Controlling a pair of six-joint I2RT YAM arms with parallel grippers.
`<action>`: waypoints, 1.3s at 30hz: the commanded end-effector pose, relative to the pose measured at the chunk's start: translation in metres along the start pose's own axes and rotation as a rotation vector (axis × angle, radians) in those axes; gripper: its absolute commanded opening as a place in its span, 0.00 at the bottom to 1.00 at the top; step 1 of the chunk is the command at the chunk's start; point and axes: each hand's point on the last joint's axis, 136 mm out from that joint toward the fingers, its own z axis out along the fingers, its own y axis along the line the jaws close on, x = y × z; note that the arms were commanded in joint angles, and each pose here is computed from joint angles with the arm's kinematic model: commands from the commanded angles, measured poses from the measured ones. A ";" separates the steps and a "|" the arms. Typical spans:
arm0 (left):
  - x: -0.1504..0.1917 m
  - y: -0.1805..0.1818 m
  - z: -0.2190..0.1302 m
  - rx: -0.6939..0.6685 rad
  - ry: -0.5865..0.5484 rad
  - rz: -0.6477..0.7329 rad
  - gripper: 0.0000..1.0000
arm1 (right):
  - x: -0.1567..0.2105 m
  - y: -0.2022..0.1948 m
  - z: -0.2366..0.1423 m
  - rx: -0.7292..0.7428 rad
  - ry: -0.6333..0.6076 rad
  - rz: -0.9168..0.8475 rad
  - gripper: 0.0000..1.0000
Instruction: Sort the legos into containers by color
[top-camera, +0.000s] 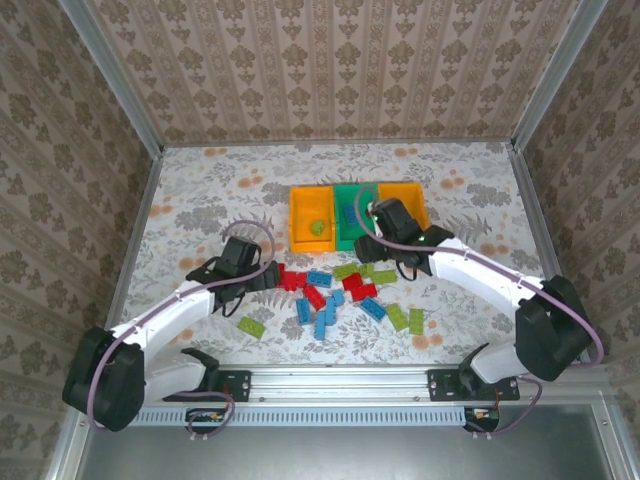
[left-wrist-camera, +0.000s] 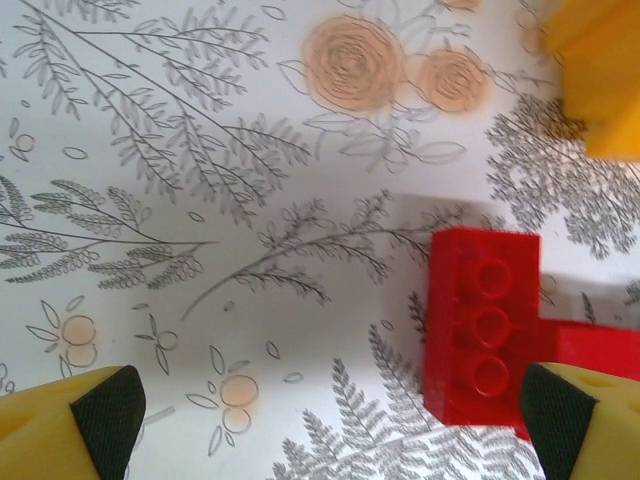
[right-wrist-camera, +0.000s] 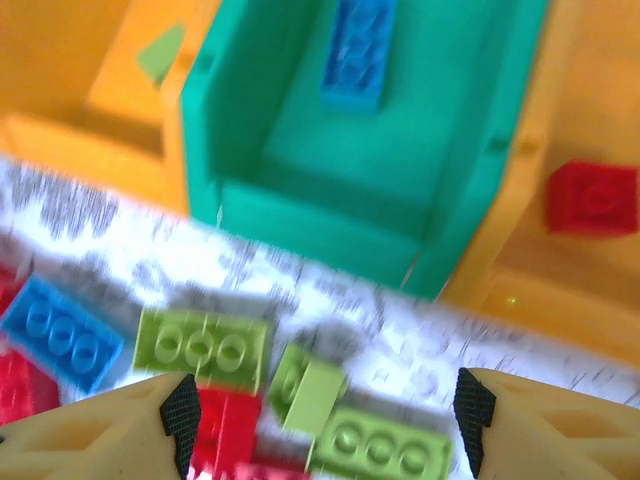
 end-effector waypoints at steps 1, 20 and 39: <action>-0.004 0.005 -0.010 -0.057 -0.016 0.047 1.00 | 0.049 0.014 -0.009 -0.079 0.136 -0.087 0.72; -0.001 -0.004 -0.017 -0.024 -0.060 0.077 1.00 | 0.116 0.050 0.000 -0.040 0.346 -0.291 0.71; -0.003 -0.007 -0.029 0.000 -0.108 0.096 1.00 | 0.137 0.049 0.023 0.029 0.435 -0.260 0.62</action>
